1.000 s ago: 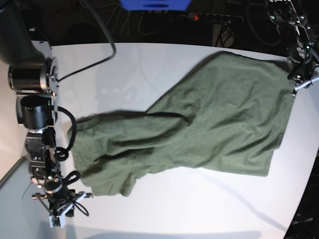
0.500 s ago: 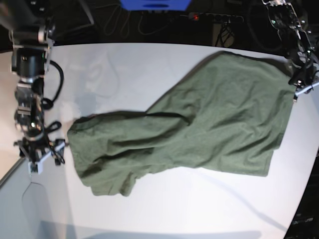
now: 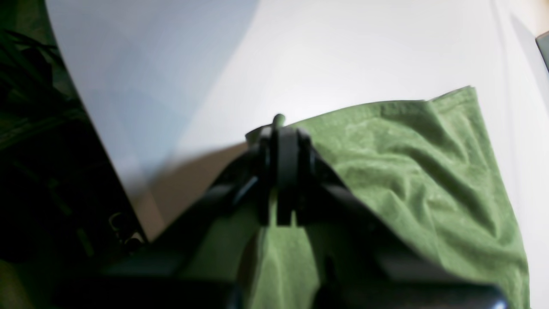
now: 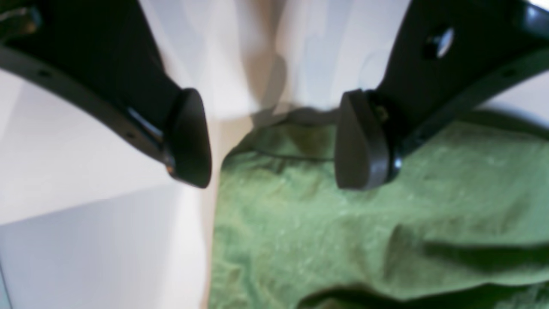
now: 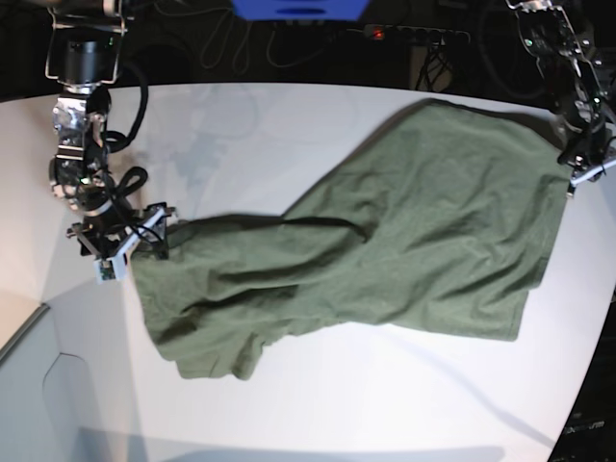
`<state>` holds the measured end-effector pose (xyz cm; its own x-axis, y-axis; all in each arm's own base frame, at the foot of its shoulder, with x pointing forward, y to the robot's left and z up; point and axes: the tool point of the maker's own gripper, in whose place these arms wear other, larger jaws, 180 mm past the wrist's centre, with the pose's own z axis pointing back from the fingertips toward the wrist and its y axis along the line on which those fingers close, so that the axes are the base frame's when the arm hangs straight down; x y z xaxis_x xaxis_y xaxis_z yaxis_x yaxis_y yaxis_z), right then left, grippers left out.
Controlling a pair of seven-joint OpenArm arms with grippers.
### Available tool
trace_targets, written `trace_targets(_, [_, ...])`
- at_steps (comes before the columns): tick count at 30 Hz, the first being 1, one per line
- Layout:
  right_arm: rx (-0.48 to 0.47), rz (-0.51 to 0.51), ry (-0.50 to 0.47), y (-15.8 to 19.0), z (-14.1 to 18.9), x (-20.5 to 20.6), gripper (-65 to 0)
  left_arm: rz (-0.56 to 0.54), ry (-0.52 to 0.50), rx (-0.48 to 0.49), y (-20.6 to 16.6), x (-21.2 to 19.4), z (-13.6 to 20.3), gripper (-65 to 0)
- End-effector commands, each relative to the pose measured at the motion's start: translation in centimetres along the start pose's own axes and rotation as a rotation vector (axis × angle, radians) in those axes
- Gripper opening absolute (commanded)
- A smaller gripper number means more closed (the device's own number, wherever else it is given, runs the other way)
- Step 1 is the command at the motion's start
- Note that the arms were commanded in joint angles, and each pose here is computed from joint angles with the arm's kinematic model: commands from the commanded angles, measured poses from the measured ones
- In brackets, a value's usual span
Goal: Layout the t-shirt on the table in an organized manner, then fold the t-shirt properly
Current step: 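Grasp the shirt's opposite end with the right gripper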
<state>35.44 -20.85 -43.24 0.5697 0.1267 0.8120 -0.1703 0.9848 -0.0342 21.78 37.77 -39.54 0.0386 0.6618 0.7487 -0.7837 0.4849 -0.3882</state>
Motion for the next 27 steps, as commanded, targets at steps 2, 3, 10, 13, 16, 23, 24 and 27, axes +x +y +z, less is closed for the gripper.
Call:
trace_targets(2, [0.005,0.010,-0.066,-0.4,-0.1,2.4,-20.1,-0.013,-0.045,-0.016,-0.4,1.5,0.0,-65.0])
trace_targets(3, [0.004,0.006,-0.059,-0.5,-0.2,2.2,-20.1,-0.013,-0.043,-0.014,-0.3,1.4,0.1,-65.0])
trace_targets(10, [0.009,-0.057,0.028,-1.4,-2.5,0.0,-20.0,-0.013,-0.040,-0.011,-0.1,1.2,0.2,-65.0])
trace_targets(13, [0.014,-0.070,0.058,-1.6,-3.1,-0.7,-20.4,-0.015,-0.040,-0.011,-0.1,1.2,0.2,-65.0])
trace_targets(16, [0.049,-0.062,0.054,-0.9,-3.2,-0.5,-29.3,-0.016,-0.043,-0.010,0.0,1.4,0.1,-65.0])
trace_targets(23, [0.187,0.040,-0.039,1.2,-2.9,5.1,-63.5,-0.019,-0.044,-0.010,0.0,1.5,0.1,-65.0])
trace_targets(24, [0.180,0.067,-0.057,1.1,-2.6,6.3,-64.8,-0.019,-0.044,-0.010,0.0,1.5,0.1,-65.0])
trace_targets(27, [0.158,0.133,-0.114,1.0,-1.6,9.9,-65.0,-0.019,-0.046,-0.012,-0.1,1.6,0.2,-65.0])
